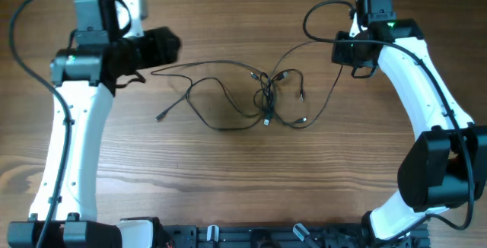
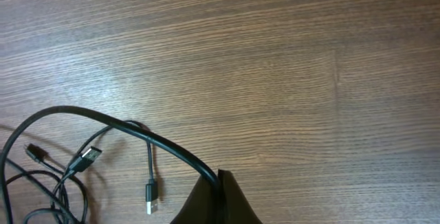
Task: Untangle cables
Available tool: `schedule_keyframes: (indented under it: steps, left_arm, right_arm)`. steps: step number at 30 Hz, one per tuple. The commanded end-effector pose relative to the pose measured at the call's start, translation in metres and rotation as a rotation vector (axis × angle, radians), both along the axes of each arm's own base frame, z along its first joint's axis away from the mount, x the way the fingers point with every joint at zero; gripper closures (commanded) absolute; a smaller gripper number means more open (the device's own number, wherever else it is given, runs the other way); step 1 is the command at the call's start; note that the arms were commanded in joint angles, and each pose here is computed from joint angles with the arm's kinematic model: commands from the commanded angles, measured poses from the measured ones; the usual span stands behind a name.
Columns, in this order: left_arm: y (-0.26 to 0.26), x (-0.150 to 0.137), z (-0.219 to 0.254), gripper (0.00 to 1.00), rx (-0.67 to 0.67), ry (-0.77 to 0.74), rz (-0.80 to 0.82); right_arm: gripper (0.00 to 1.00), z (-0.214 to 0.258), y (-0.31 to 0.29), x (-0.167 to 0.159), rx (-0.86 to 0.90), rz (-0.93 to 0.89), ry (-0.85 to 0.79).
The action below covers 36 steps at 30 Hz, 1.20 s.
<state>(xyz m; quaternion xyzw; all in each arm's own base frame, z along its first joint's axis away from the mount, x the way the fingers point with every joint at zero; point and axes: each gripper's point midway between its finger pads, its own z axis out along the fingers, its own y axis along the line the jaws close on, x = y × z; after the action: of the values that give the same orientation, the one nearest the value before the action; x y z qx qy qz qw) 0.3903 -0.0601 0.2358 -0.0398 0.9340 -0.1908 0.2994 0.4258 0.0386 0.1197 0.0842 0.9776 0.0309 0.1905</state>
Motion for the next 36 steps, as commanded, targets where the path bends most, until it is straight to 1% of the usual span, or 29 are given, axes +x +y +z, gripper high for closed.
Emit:
schedule_keyframes:
  steps: [1, 4, 5, 8, 9, 11, 15, 17, 18, 20, 21, 23, 25, 29, 31, 33, 36]
  left_arm:
    - [-0.053, -0.012, -0.014, 0.16, -0.059, 0.062, -0.154]
    - [-0.091, -0.013, -0.042, 0.16, -0.051, 0.124, -0.248]
    - [-0.113, -0.011, -0.058, 0.19, -0.046, 0.142, -0.297]
    - [-0.142, -0.004, -0.085, 0.32, -0.040, 0.154, -0.359]
    - [-0.149, -0.001, -0.094, 0.35, -0.039, 0.162, -0.372]
    - [-0.163, -0.002, -0.113, 0.36, -0.064, 0.196, -0.407]
    - [-0.174, -0.006, -0.144, 0.41, -0.076, 0.271, -0.433]
    - [-0.175, -0.002, -0.145, 0.43, -0.078, 0.258, -0.434]
    - [-0.176, 0.000, -0.144, 0.45, -0.080, 0.247, -0.435]
    - [-0.178, 0.002, -0.144, 0.49, -0.085, 0.238, -0.438]
    - [-0.179, 0.001, -0.145, 0.50, -0.087, 0.241, -0.442]
    - [-0.185, -0.002, -0.149, 0.52, -0.085, 0.248, -0.457]
    - [-0.194, -0.003, -0.151, 0.52, -0.085, 0.238, -0.476]
    - [-0.214, -0.005, -0.165, 0.54, -0.095, 0.241, -0.498]
    - [-0.217, -0.005, -0.172, 0.58, -0.088, 0.246, -0.502]
    - [-0.211, -0.001, -0.186, 0.63, -0.054, 0.271, -0.451]
    - [-0.199, 0.007, -0.195, 0.64, 0.011, 0.270, -0.384]
  right_arm:
    - [0.96, 0.015, 0.005, 0.003, 0.024, 0.024, -0.038]
    - [0.96, 0.015, 0.014, 0.003, 0.058, 0.077, -0.039]
    - [0.96, 0.016, 0.022, 0.002, 0.082, 0.142, -0.043]
    - [0.96, 0.020, 0.041, 0.001, 0.146, 0.273, -0.062]
    - [0.96, 0.022, 0.046, 0.000, 0.161, 0.315, -0.069]
    - [0.96, 0.023, 0.051, -0.001, 0.176, 0.361, -0.077]
    - [0.96, 0.023, 0.050, 0.000, 0.172, 0.359, -0.077]
    - [0.96, 0.023, 0.049, 0.000, 0.165, 0.356, -0.077]
    - [0.96, 0.022, 0.044, 0.001, 0.147, 0.343, -0.076]
    - [0.96, 0.021, 0.036, 0.002, 0.132, 0.308, -0.073]
    - [0.96, 0.020, 0.027, 0.004, 0.111, 0.247, -0.066]
    - [0.96, 0.018, 0.013, 0.006, 0.056, 0.185, -0.060]
    - [0.96, 0.016, 0.005, 0.005, 0.027, 0.131, -0.051]
    - [0.96, 0.013, -0.005, 0.001, -0.012, 0.078, -0.026]
    - [0.96, 0.013, -0.006, -0.001, -0.021, 0.081, -0.019]
    - [0.96, 0.012, -0.010, -0.001, -0.041, 0.071, -0.017]
    - [0.96, 0.012, -0.010, -0.001, -0.041, 0.069, -0.016]
